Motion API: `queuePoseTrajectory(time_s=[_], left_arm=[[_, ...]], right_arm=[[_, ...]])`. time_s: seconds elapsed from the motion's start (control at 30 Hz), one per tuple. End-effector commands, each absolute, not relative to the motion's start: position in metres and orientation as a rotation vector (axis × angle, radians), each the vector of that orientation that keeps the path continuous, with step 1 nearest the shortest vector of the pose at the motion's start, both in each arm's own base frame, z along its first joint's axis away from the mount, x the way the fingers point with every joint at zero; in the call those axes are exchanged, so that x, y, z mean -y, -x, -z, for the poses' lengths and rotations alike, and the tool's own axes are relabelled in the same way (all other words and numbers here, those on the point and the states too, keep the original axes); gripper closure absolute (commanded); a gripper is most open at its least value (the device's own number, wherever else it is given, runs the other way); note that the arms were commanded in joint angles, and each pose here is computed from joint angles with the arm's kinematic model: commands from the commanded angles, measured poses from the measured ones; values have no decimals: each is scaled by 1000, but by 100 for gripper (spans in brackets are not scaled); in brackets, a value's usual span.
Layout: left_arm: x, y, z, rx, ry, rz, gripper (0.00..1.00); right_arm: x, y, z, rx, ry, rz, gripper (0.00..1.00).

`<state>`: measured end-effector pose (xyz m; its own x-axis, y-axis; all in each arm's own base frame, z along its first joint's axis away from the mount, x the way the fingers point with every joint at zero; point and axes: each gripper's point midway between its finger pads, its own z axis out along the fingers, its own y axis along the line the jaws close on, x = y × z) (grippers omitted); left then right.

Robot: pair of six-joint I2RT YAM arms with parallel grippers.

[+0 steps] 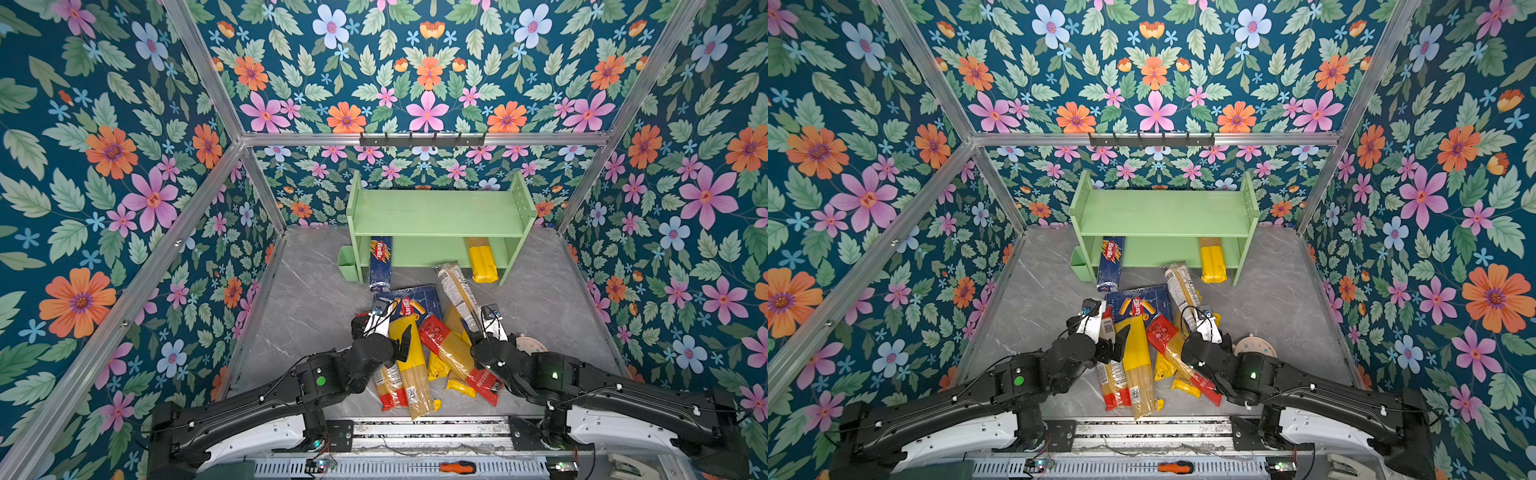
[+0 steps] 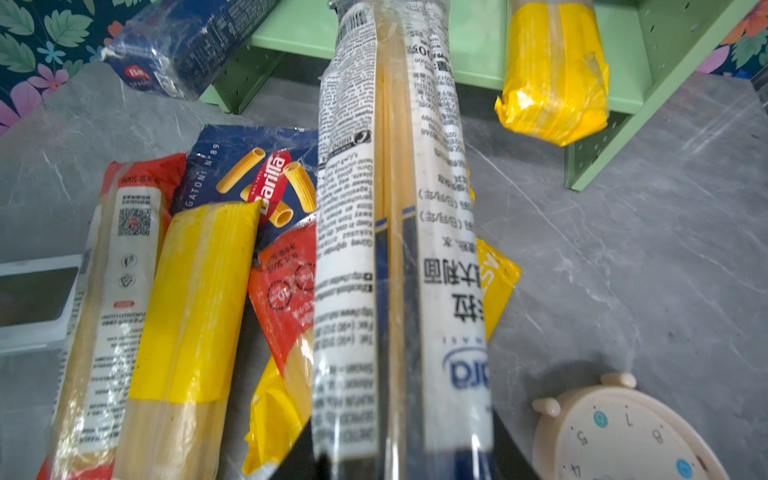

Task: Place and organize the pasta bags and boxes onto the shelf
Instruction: 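Lift the white-labelled bag and carry it toward the shelf with the right gripper, then lower the white-labelled bag onto the lower tier beside the yellow-banded bag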

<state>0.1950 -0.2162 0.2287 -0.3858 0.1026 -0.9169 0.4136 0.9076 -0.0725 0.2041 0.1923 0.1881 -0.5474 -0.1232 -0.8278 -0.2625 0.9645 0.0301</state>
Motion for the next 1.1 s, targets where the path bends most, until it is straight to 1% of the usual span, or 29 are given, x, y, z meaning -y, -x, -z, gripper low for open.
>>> queuePoseTrajectory(time_s=[0.0, 0.37, 0.63, 1.07], left_arm=[[215, -195, -233, -1935, -370, 360, 0], [210, -199, -233, -1906, -389, 299, 0], [213, -198, -243, -1886, -385, 338, 0], [208, -198, -252, -1875, -377, 323, 0]], right_arm=[[-210, -231, -225, -2023, 202, -234, 92], [-221, -292, -225, -2005, 103, -238, 92], [-222, -324, -229, -1991, 74, -242, 92], [-232, -380, -216, -1963, 24, -191, 91]])
